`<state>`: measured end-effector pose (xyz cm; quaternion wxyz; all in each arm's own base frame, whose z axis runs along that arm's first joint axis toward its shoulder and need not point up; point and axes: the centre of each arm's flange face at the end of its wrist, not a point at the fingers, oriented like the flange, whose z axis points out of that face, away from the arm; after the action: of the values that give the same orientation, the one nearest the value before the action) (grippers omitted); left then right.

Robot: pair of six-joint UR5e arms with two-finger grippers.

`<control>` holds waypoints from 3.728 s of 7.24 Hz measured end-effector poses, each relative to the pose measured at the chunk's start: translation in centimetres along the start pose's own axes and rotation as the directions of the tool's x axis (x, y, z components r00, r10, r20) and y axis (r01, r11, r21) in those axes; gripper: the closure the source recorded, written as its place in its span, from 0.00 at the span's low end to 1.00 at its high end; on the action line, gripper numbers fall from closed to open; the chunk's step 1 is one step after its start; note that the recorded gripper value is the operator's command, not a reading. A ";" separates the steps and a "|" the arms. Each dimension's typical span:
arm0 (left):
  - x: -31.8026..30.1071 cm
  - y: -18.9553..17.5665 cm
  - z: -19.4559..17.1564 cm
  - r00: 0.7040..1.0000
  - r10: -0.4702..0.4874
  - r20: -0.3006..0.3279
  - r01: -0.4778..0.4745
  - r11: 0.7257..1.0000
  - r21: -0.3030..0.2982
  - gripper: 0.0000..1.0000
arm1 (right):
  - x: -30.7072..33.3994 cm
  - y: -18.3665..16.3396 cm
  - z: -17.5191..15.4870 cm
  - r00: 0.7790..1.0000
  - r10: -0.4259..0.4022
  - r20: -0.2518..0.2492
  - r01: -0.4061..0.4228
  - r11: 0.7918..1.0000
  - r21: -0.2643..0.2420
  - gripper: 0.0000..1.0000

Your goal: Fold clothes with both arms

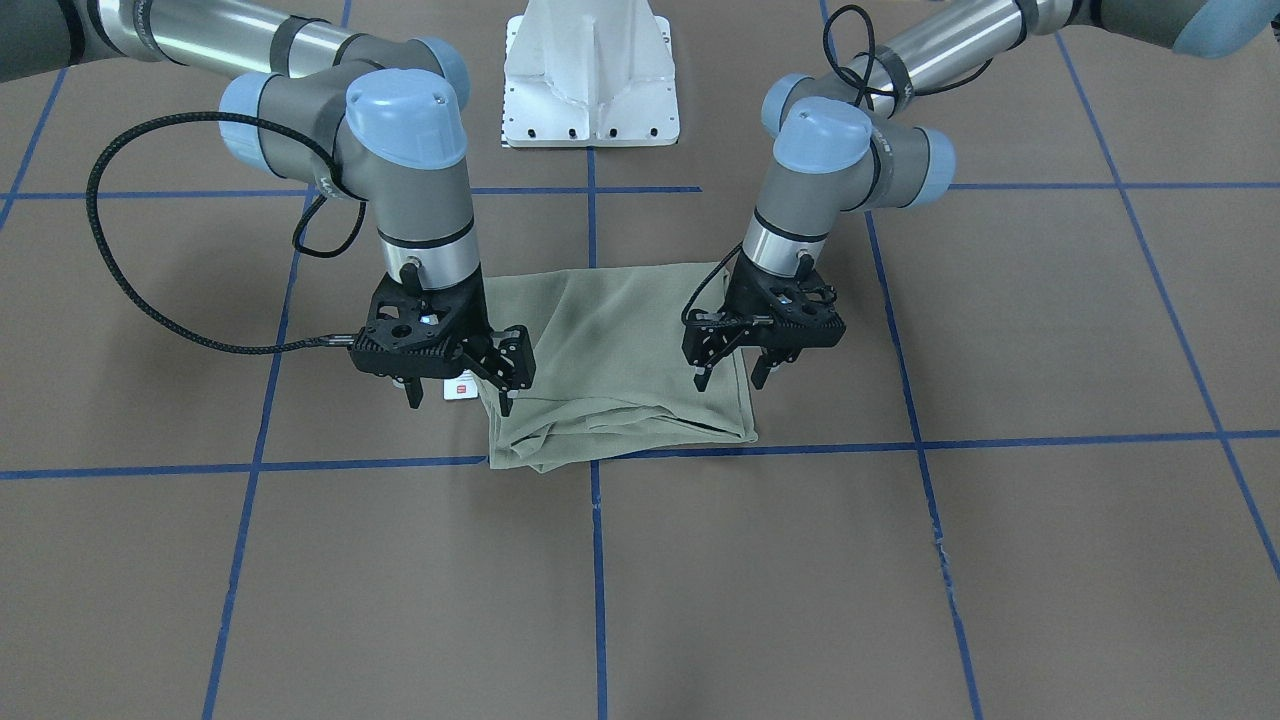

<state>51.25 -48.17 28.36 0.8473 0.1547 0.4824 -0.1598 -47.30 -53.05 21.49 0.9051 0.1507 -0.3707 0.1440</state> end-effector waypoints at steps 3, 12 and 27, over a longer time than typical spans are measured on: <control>1.2 0.9 1.2 0.996 -0.085 0.002 0.085 0.996 0.005 0.33 | 0.7 0.5 0.5 1.000 0.003 -0.010 -0.004 1.000 -0.003 0.00; 1.2 -0.9 2.8 0.973 -0.225 -0.047 0.227 0.973 0.037 0.38 | 0.8 1.4 1.2 1.000 -0.006 -0.024 0.007 1.000 0.016 0.00; -2.6 -6.9 3.7 0.998 0.042 0.043 -0.047 0.993 0.108 0.00 | 0.7 1.4 1.1 1.000 -0.015 -0.022 0.016 1.000 0.011 0.00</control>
<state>49.94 -55.62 31.69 0.8506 0.2079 0.4520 -0.1701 -48.01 -52.10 22.95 0.9093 0.1571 -0.3589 0.1406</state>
